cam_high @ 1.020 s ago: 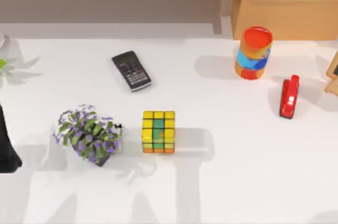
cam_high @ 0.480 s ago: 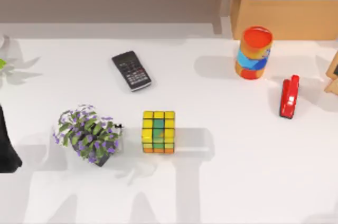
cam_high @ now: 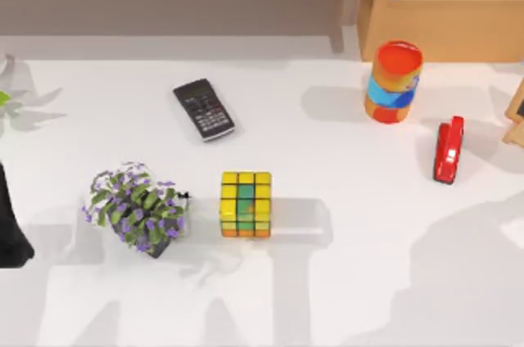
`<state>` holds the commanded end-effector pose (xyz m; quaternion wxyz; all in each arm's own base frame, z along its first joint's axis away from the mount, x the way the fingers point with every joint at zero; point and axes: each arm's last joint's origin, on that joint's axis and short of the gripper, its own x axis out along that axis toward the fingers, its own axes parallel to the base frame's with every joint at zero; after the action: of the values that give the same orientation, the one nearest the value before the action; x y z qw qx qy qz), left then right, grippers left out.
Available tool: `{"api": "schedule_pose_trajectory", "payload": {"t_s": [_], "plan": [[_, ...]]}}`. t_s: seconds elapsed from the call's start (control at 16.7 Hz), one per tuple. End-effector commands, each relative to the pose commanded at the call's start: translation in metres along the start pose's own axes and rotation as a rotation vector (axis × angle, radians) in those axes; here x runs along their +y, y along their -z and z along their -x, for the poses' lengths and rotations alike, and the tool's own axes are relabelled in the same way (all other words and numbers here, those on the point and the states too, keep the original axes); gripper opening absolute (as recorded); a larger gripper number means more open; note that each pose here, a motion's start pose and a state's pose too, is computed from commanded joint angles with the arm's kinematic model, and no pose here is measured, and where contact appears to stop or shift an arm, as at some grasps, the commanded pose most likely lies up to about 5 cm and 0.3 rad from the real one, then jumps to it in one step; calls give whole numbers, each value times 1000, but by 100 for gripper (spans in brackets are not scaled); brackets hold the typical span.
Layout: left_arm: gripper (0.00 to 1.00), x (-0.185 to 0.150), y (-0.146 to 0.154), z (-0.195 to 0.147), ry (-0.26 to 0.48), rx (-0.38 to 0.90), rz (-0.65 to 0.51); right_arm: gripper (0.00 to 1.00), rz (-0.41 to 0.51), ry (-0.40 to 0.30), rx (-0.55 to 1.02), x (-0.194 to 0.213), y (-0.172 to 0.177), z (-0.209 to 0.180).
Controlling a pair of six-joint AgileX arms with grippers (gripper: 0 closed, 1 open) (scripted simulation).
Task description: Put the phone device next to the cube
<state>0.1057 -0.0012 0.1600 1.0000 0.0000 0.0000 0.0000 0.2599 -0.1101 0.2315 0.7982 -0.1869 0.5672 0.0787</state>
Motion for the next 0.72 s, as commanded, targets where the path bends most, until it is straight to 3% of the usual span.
{"api": "schedule_pose_trajectory", "payload": {"t_s": [0.24,0.48,0.72], "plan": [[100,0,0,0,0,0,0,0,-92,-21,-87,10,-48,27],[100,0,0,0,0,0,0,0,-196,-135,-69,42,-96,28],[100,0,0,0,0,0,0,0,-294,-247,66,95,-133,7]]}}
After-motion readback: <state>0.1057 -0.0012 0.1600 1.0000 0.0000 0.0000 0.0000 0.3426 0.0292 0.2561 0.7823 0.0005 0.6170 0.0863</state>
